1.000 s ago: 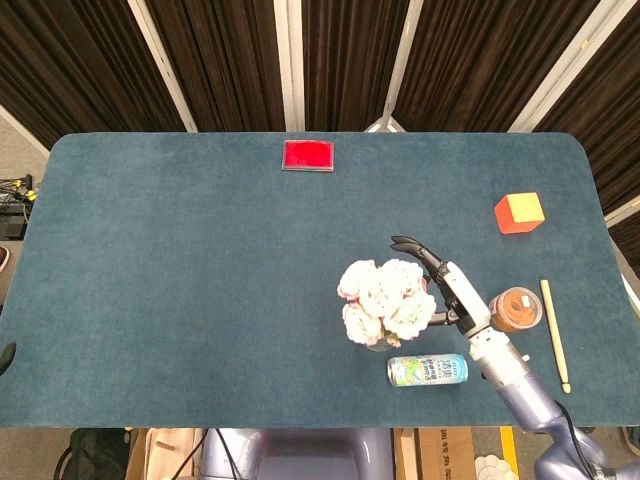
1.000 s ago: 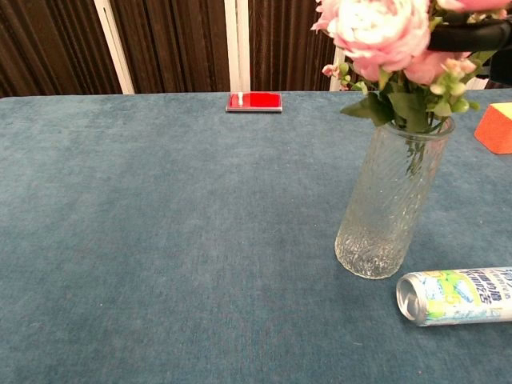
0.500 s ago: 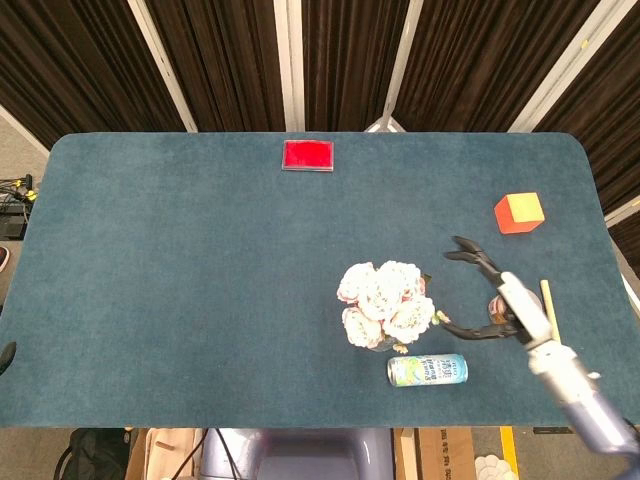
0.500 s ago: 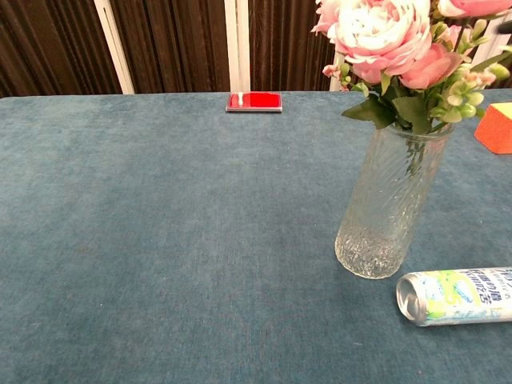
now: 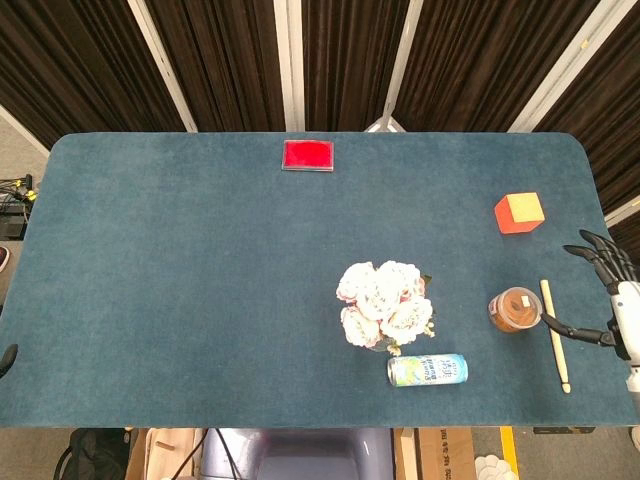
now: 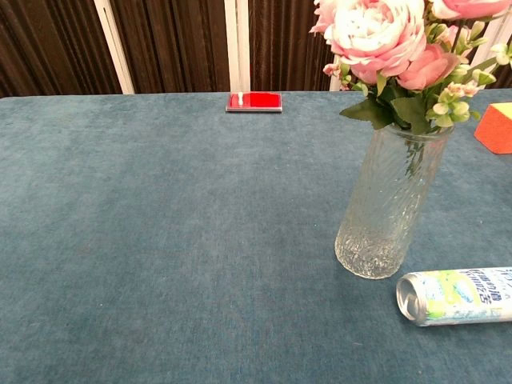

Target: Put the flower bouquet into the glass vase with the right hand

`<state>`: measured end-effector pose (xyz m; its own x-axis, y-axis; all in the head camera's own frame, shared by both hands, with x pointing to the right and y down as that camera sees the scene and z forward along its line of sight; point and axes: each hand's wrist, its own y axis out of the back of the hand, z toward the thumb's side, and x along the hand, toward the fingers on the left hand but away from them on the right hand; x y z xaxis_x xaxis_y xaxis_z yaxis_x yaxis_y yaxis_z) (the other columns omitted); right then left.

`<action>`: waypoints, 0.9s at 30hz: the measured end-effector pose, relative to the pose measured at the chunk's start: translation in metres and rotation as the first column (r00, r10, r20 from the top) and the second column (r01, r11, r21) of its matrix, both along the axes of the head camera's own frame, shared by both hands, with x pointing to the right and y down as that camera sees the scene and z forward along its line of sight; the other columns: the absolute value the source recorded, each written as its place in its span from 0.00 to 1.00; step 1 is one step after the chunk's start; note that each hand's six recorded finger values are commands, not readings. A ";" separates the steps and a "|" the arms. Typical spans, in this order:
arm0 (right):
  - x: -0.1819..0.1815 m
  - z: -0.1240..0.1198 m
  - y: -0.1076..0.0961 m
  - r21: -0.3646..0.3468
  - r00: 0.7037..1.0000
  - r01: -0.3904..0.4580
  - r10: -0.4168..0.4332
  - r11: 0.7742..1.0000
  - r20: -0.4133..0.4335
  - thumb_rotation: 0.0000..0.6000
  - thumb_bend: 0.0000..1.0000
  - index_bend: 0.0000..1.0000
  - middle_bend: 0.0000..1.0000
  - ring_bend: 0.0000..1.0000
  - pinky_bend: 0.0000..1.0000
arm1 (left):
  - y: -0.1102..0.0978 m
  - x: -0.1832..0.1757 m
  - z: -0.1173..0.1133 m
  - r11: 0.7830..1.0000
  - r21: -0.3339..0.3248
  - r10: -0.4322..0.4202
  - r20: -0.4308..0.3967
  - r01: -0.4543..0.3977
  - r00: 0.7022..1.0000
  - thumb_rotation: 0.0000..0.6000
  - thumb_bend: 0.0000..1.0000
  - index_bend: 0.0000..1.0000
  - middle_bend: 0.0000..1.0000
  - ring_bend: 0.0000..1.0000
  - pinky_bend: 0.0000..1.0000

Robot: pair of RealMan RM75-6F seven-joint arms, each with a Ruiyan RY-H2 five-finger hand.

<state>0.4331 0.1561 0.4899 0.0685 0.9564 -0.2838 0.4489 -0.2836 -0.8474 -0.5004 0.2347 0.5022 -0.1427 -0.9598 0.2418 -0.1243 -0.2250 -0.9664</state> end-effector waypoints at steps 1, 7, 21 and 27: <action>0.001 0.001 0.005 0.012 0.998 0.009 -0.008 1.000 -0.059 1.00 0.16 0.16 0.11 0.03 0.00 | 0.000 0.000 0.000 1.000 0.000 0.000 0.000 0.000 1.000 1.00 0.35 0.15 0.00 0.00 0.06; -0.002 0.020 0.050 -0.045 0.941 0.083 -0.093 0.996 -0.327 1.00 0.16 0.14 0.09 0.03 0.00 | -0.002 -0.002 0.000 1.000 0.001 0.001 -0.003 -0.001 1.000 1.00 0.35 0.14 0.00 0.00 0.06; -0.013 0.050 0.082 -0.125 0.905 0.102 -0.144 0.987 -0.400 1.00 0.15 0.14 0.09 0.03 0.00 | -0.007 0.013 0.017 0.991 -0.077 0.106 -0.025 -0.107 0.994 1.00 0.35 0.14 0.00 0.00 0.06; -0.010 0.045 0.080 -0.062 0.900 0.099 -0.116 0.993 -0.421 1.00 0.16 0.14 0.09 0.03 0.00 | -0.005 0.014 0.016 0.990 -0.082 0.111 -0.030 -0.113 0.993 1.00 0.35 0.14 0.00 0.00 0.06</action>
<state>0.4230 0.2362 0.5345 0.0359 0.9379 -0.3449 0.0155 -0.3456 -0.9382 -0.4861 0.2293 0.5184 -0.0283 -0.9457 0.3237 -0.1175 -0.3184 -0.9406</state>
